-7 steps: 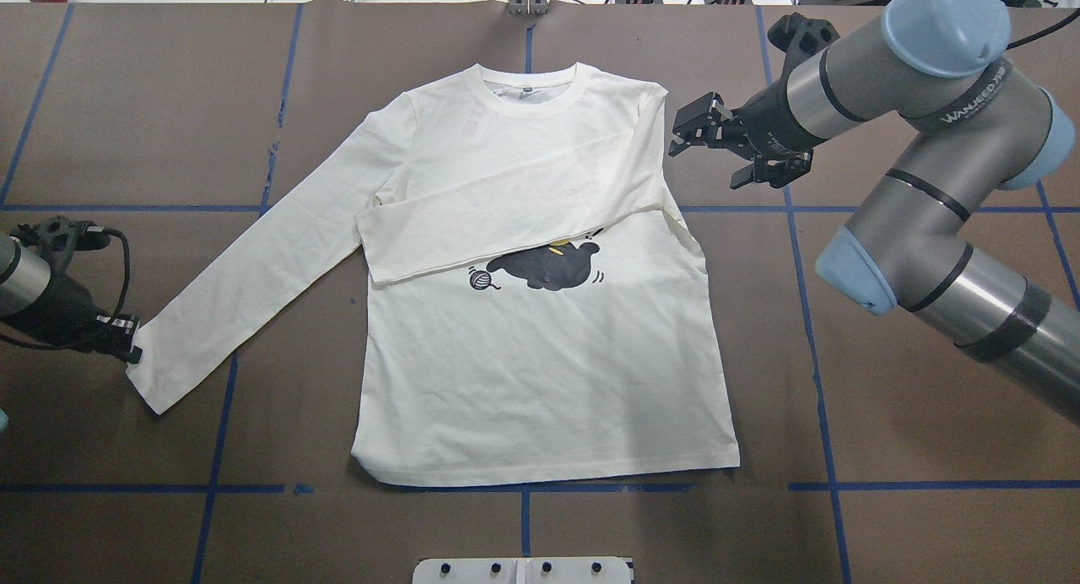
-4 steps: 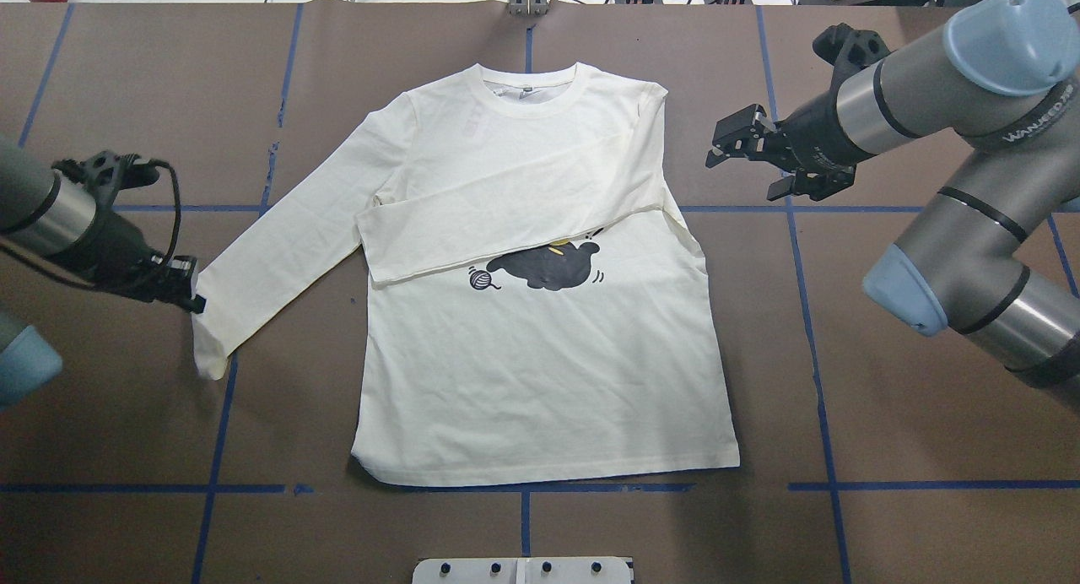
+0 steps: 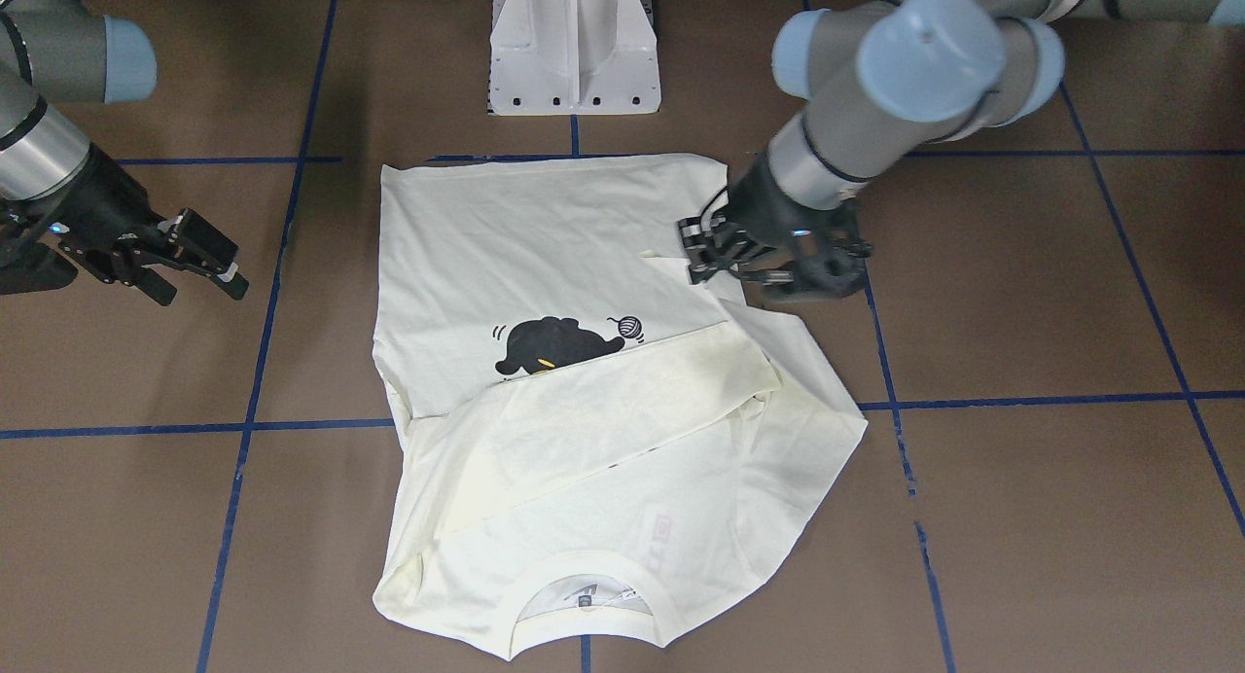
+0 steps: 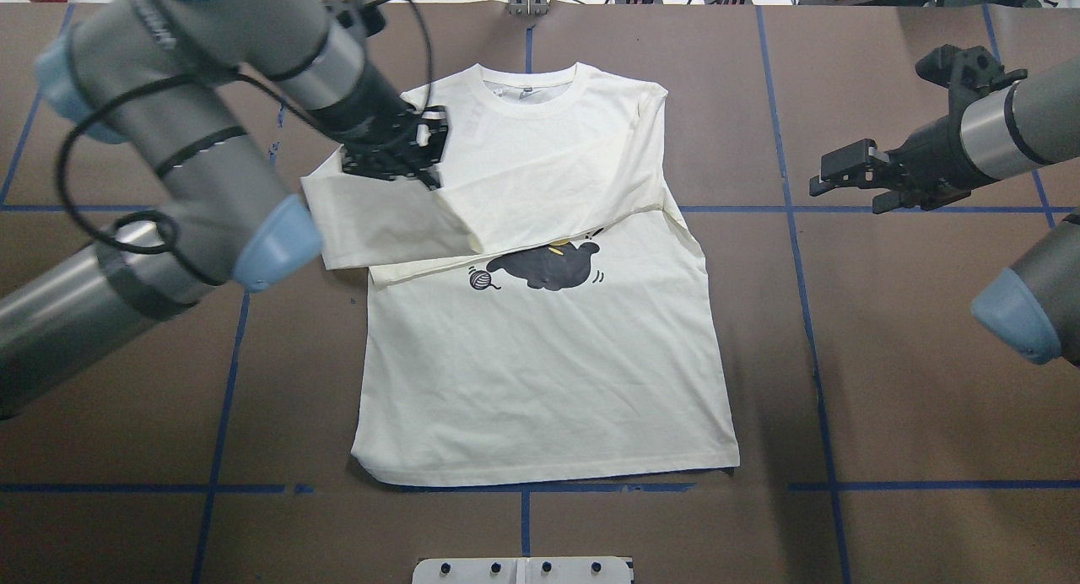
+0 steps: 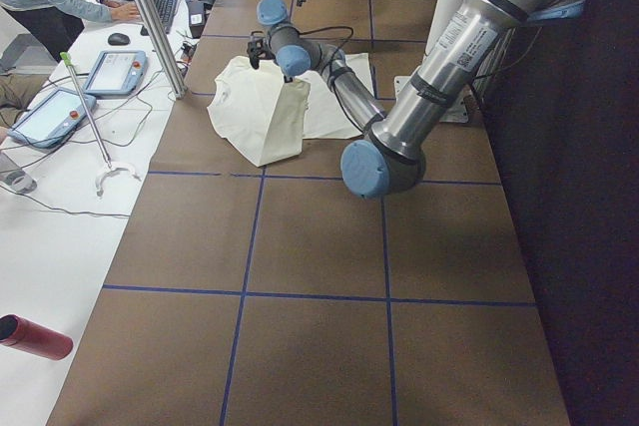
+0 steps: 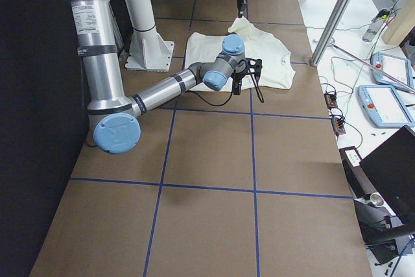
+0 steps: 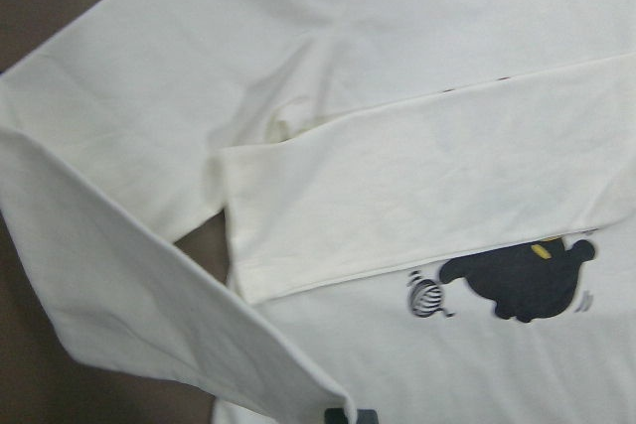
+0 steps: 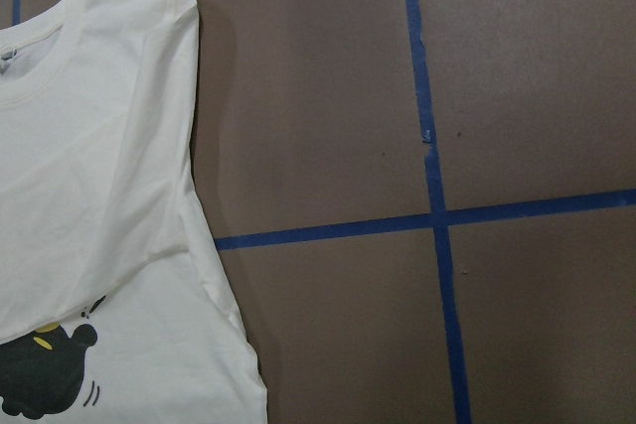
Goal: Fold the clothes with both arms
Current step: 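Fold the sleeve across the shirt front with the left gripper, then release the sleeve and pull both grippers back from the shirt, then move both grippers to the hem corners nearest the robot and grasp them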
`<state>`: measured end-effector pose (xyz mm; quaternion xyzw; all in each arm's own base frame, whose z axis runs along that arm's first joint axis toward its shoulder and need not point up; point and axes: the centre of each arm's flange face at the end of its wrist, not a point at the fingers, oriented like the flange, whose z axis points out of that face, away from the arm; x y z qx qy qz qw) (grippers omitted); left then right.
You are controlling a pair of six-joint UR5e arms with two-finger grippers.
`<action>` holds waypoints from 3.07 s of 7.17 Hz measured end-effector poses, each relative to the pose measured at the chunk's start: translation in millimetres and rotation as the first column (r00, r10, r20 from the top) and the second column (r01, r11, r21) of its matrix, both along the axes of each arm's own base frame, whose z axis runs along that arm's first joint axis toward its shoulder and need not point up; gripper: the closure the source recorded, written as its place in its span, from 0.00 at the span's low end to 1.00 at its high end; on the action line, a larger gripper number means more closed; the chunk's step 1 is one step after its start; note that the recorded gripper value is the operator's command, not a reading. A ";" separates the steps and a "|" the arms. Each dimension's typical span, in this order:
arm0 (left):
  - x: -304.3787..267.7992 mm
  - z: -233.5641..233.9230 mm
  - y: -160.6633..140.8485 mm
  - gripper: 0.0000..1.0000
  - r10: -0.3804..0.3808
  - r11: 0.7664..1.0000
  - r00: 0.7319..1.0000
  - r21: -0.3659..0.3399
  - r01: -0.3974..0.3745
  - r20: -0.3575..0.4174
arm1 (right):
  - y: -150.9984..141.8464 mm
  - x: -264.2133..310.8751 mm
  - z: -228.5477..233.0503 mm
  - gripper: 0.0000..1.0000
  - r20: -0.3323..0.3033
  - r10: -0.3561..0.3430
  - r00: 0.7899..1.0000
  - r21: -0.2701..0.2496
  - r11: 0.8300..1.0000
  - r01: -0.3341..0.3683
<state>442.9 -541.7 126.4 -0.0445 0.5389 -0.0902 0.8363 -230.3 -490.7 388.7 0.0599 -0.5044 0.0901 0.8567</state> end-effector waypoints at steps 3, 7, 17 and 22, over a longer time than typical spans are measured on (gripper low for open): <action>166.5 -99.8 1.8 1.00 -0.080 0.996 0.994 0.020 0.081 -0.072 | 0.1 9.5 9.2 0.00 -0.008 -0.008 1.000 0.004 1.000 0.008; 216.1 -101.9 7.5 0.23 -0.165 0.984 0.977 0.051 0.173 -0.132 | 3.3 9.5 17.4 0.00 -0.018 -0.007 1.000 -0.007 1.000 0.007; -61.5 129.9 61.1 0.23 -0.183 0.935 0.983 0.304 0.181 -0.023 | 265.3 -226.9 -7.7 0.21 -0.117 0.175 0.978 -0.240 0.950 -0.199; -56.8 143.0 57.0 0.21 -0.183 0.941 0.983 0.290 0.175 -0.001 | 303.0 -237.3 -3.2 0.57 -0.258 0.202 0.945 -0.184 0.950 -0.254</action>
